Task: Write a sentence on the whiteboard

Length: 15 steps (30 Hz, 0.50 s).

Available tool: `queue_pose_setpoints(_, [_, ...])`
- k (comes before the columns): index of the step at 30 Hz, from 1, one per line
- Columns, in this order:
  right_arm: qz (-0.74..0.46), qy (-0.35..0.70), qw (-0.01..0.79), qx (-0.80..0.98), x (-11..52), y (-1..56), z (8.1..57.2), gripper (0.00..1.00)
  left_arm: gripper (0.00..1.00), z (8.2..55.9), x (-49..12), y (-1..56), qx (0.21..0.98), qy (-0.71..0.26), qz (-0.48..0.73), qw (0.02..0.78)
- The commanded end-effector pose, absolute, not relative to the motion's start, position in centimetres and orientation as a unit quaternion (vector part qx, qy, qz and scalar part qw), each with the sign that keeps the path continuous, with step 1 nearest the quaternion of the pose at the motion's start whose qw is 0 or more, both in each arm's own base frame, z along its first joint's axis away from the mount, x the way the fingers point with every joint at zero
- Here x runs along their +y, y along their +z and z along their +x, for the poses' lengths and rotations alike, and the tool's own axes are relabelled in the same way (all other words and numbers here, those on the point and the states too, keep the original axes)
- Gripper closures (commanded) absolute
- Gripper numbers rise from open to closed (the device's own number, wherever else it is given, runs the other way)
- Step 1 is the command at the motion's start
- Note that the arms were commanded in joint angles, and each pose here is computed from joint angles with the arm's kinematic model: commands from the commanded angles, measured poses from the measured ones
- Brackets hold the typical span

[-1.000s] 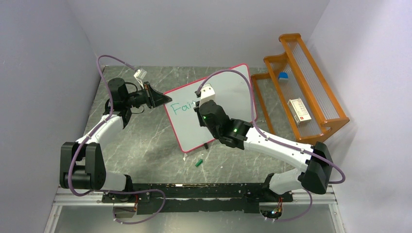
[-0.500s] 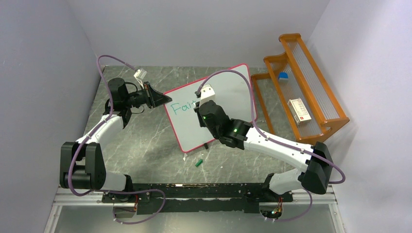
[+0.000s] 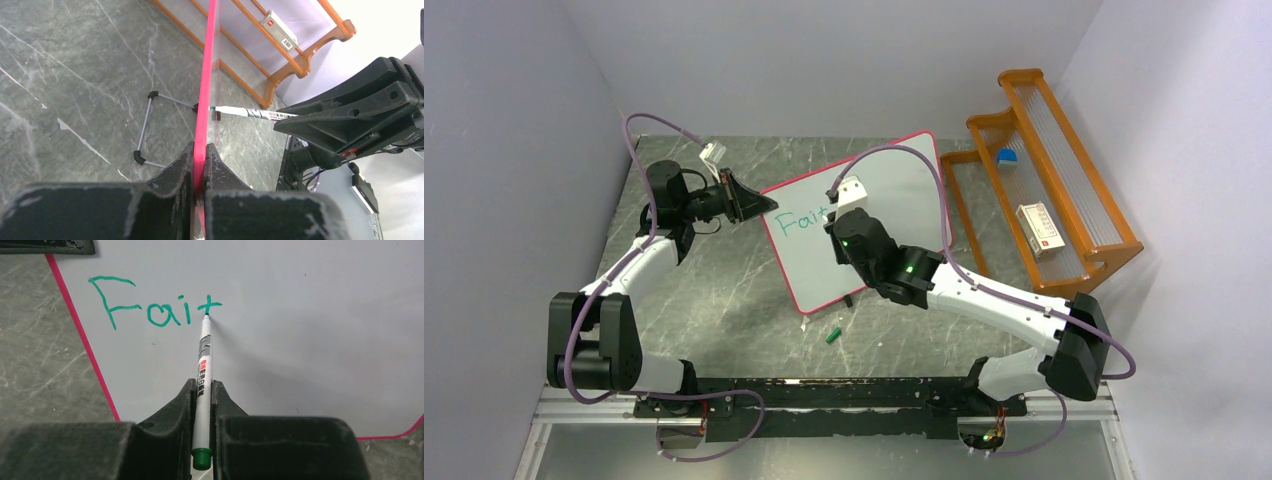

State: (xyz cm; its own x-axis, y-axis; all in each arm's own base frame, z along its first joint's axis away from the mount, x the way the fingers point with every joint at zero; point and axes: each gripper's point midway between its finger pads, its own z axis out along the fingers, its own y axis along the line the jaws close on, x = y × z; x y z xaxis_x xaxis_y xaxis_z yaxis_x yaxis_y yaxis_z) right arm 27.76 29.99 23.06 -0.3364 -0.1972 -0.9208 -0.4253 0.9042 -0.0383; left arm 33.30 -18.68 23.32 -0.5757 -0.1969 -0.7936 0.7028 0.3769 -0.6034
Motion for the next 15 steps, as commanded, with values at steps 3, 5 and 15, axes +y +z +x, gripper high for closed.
queue_pose_setpoints(3, [-0.195,0.093,0.524,0.824,28.88,21.44,27.29,1.0,0.95,32.54,-19.45,20.97,0.731,-0.532,0.179,0.388])
queue_pose_setpoints(5, [-0.195,0.092,0.525,0.823,28.77,21.42,27.25,1.0,0.95,32.52,-19.46,20.97,0.731,-0.533,0.179,0.387])
queue_pose_setpoints(15, [-0.176,0.081,0.541,0.819,28.13,22.01,27.75,1.0,0.95,32.5,-19.45,20.97,0.731,-0.533,0.179,0.387])
